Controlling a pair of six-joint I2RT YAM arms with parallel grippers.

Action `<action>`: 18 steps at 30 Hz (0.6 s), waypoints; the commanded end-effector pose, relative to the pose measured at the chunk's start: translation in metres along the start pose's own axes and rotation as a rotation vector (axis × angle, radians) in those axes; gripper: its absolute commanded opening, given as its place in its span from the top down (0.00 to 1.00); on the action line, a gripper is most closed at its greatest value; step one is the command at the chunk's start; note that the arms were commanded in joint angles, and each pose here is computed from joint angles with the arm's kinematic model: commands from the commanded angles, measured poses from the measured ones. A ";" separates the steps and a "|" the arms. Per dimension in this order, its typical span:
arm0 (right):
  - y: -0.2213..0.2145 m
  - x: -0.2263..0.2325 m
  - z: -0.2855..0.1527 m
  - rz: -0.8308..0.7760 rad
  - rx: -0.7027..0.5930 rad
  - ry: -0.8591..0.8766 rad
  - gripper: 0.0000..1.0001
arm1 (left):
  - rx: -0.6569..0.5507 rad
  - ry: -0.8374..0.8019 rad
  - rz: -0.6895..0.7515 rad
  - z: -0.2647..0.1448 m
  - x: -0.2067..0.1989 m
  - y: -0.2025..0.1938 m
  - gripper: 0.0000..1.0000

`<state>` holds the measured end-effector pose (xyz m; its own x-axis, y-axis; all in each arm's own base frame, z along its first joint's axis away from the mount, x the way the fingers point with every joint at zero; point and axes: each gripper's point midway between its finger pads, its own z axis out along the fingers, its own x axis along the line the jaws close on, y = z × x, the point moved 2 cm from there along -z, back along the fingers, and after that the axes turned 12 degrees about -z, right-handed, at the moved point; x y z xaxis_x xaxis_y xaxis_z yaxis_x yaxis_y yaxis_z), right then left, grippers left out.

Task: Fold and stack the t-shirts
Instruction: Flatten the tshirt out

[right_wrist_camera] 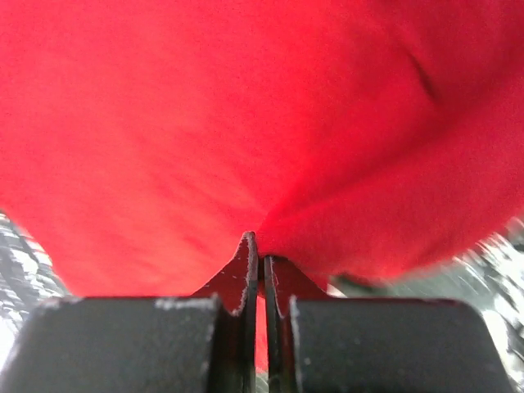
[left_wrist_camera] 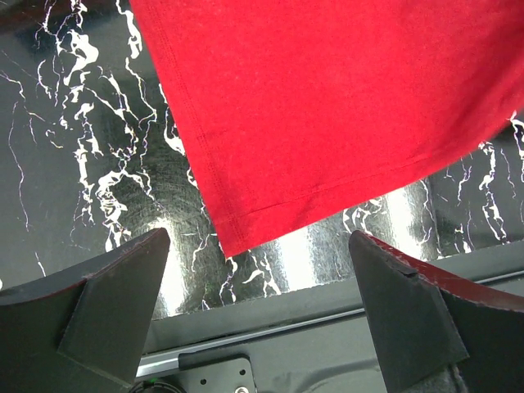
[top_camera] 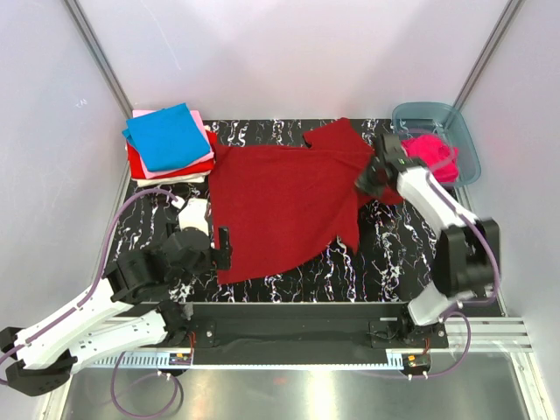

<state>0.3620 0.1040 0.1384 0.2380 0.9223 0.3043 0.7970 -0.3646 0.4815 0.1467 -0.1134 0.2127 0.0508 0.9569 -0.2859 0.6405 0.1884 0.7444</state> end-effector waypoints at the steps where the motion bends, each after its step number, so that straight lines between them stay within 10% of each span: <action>1: 0.015 0.034 0.028 -0.046 0.061 -0.027 1.00 | -0.061 -0.006 -0.021 0.001 -0.002 0.011 0.01; 2: 0.040 0.056 0.025 -0.063 0.020 0.012 1.00 | -0.064 -0.007 -0.023 0.001 -0.002 0.011 0.01; 6: 0.048 0.086 0.071 -0.190 0.124 -0.006 0.33 | -0.068 -0.008 -0.029 0.001 -0.002 0.012 0.01; 18: 0.046 0.068 0.027 -0.214 -0.006 0.012 0.32 | -0.065 0.001 -0.026 0.002 -0.002 0.011 0.01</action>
<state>0.4426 0.1614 0.1277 0.0547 0.9840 0.1695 0.8865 -0.1259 0.4454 0.1482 -0.1129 0.2142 0.0467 0.9565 -0.2881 0.6309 0.1954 0.7508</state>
